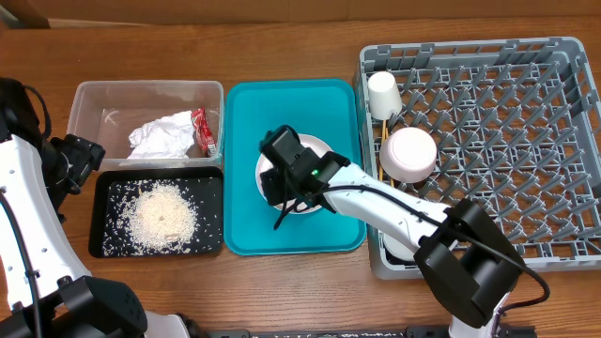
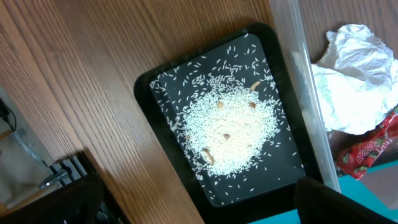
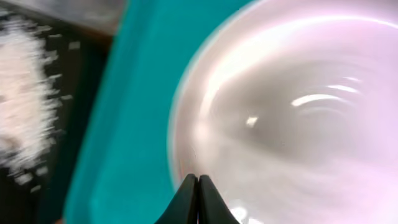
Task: Sort waste into correct bins and load items into the dishwasher
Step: 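Lower the right gripper and grasp the rim of the white plate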
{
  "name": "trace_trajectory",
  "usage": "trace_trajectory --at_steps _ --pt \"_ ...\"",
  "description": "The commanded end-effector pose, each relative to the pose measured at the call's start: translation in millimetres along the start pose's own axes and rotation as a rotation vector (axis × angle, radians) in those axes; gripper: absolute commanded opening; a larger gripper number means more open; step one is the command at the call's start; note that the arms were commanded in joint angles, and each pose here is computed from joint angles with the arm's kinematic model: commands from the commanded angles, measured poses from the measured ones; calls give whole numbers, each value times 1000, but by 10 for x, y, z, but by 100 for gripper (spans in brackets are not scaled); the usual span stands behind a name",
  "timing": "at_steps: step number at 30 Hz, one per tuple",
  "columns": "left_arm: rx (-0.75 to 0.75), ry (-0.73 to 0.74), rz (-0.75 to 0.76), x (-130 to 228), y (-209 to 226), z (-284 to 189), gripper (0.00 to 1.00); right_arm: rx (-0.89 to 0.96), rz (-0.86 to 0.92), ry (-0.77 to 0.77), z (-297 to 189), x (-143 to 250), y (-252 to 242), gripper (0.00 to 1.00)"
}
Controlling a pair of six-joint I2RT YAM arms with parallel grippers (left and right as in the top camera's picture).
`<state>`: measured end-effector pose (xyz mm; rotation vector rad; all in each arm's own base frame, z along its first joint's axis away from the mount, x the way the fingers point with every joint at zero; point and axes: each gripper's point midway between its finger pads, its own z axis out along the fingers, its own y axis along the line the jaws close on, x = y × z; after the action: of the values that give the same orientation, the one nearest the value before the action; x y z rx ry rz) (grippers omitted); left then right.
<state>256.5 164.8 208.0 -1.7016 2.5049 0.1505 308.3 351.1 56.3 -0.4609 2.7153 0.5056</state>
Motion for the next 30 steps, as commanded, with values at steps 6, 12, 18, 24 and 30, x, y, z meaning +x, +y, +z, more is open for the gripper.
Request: trace_trajectory --at_steps 6,12,18,24,30 --pt "20 -28 -7 -22 -25 -93 100 172 58 -5 231 119 -356 4" --pt "20 -28 -7 -23 -26 -93 100 54 63 79 304 274 -155 8" --pt "20 -28 -7 -23 -26 -93 100 -51 55 131 299 375 74 13" --pt "20 -28 -7 -23 -26 -93 100 -93 37 148 295 438 215 13" --pt "20 -28 -7 -22 -25 -93 100 -112 9 138 281 398 248 13"
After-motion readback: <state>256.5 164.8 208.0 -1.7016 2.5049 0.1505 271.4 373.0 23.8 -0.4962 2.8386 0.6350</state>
